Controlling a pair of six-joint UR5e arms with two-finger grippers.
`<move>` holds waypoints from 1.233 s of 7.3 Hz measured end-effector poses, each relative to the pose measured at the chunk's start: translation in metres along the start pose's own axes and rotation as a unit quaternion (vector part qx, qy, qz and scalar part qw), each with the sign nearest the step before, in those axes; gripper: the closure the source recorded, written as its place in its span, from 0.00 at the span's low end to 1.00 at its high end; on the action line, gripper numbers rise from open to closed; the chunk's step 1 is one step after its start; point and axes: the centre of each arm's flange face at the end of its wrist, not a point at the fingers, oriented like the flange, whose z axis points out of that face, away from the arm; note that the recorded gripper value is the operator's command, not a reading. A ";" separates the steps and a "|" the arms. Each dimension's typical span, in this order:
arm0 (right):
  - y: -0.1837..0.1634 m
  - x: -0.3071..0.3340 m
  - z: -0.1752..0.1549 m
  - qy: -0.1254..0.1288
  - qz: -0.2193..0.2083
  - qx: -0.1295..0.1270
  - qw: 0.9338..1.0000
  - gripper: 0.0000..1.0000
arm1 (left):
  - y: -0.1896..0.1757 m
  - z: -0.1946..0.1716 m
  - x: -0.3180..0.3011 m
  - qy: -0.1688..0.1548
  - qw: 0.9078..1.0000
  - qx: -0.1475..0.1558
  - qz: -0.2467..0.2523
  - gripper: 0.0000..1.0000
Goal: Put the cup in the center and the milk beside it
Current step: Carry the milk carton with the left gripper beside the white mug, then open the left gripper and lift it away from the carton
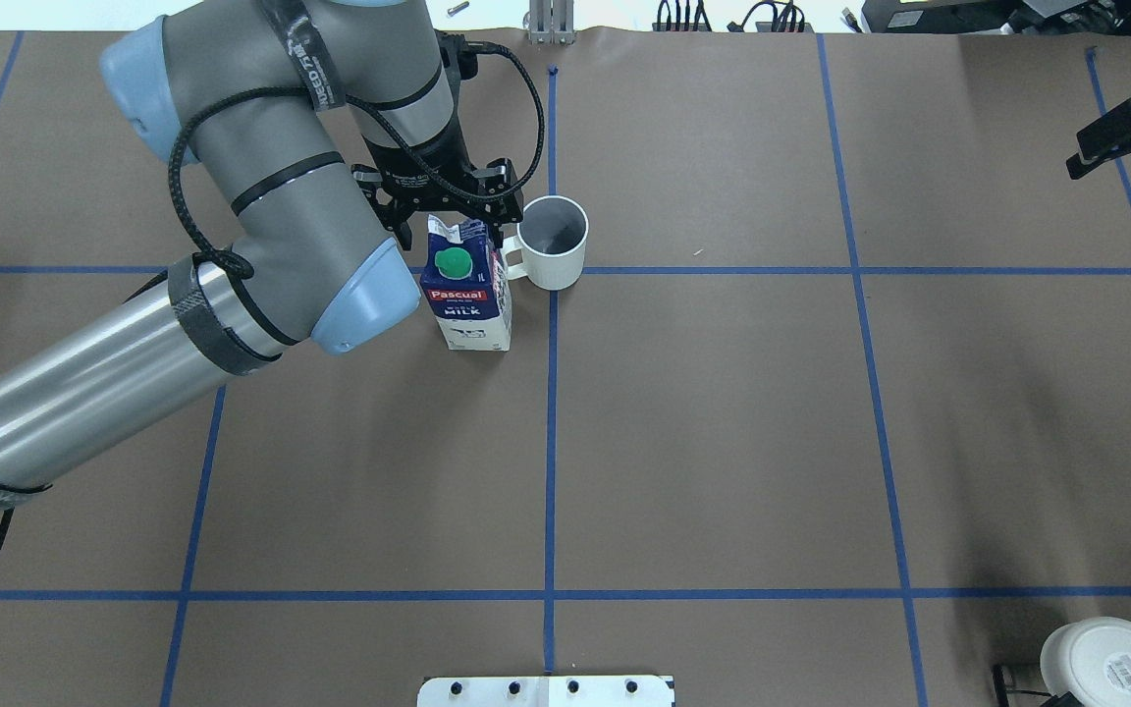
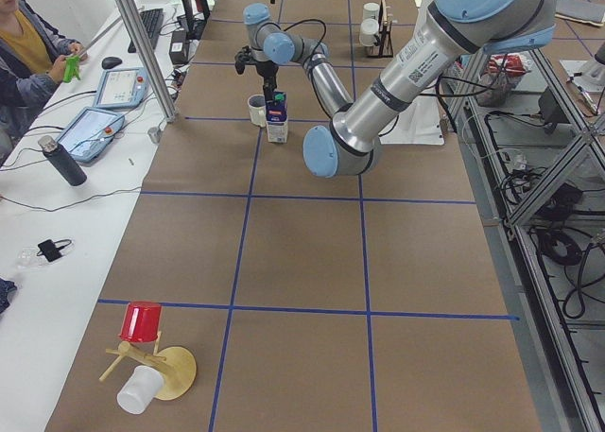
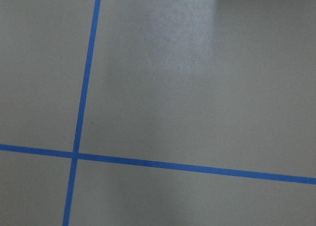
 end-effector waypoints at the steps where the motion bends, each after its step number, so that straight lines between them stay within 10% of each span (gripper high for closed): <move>1: -0.001 -0.001 0.000 0.000 0.000 0.000 1.000 0.00 | 0.002 -0.008 0.001 0.004 1.000 0.006 0.001 0.02; 5: 0.003 0.009 0.005 0.009 0.007 -0.004 1.000 0.00 | 0.001 -0.090 -0.135 0.008 0.996 0.086 -0.006 0.02; 9: 0.030 0.044 0.001 0.007 0.029 -0.007 1.000 0.00 | -0.001 -0.121 -0.384 -0.080 0.989 0.098 0.073 0.02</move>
